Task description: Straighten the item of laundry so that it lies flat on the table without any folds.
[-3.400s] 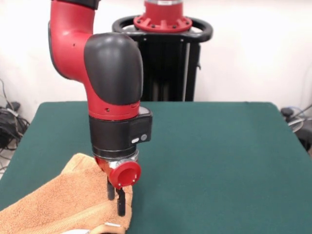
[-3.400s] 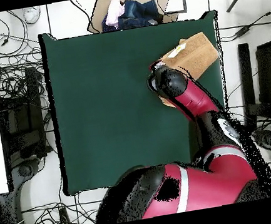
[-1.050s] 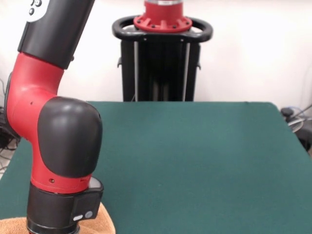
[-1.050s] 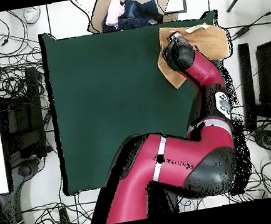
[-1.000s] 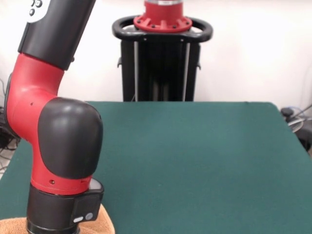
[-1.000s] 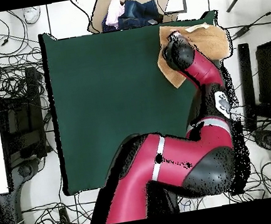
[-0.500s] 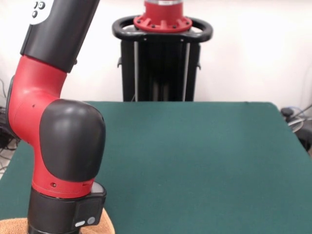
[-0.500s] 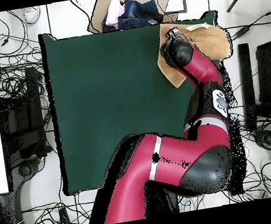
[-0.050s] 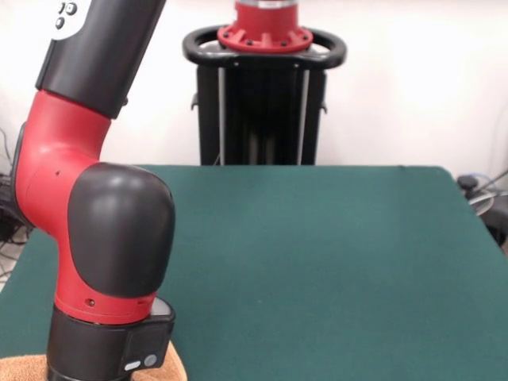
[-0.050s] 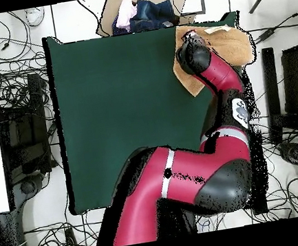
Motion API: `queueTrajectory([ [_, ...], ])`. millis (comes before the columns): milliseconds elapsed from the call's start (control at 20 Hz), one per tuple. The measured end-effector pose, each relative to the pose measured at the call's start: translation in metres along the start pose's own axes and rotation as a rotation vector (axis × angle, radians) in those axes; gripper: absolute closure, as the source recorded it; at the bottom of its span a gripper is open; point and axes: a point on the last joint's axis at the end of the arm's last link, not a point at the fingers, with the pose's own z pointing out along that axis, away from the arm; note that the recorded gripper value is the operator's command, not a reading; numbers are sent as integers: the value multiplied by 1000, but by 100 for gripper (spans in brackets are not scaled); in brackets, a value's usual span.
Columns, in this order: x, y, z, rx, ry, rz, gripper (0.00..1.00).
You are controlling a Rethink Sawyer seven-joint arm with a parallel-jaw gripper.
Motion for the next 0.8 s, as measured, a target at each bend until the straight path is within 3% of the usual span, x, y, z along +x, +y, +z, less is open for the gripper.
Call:
queueTrajectory([
  [450,1,1,0,6,-8,-15,0],
  [500,1,-1,1,11,-10,-18,100],
  [800,-1,-7,4,17,-9,-10,100],
])
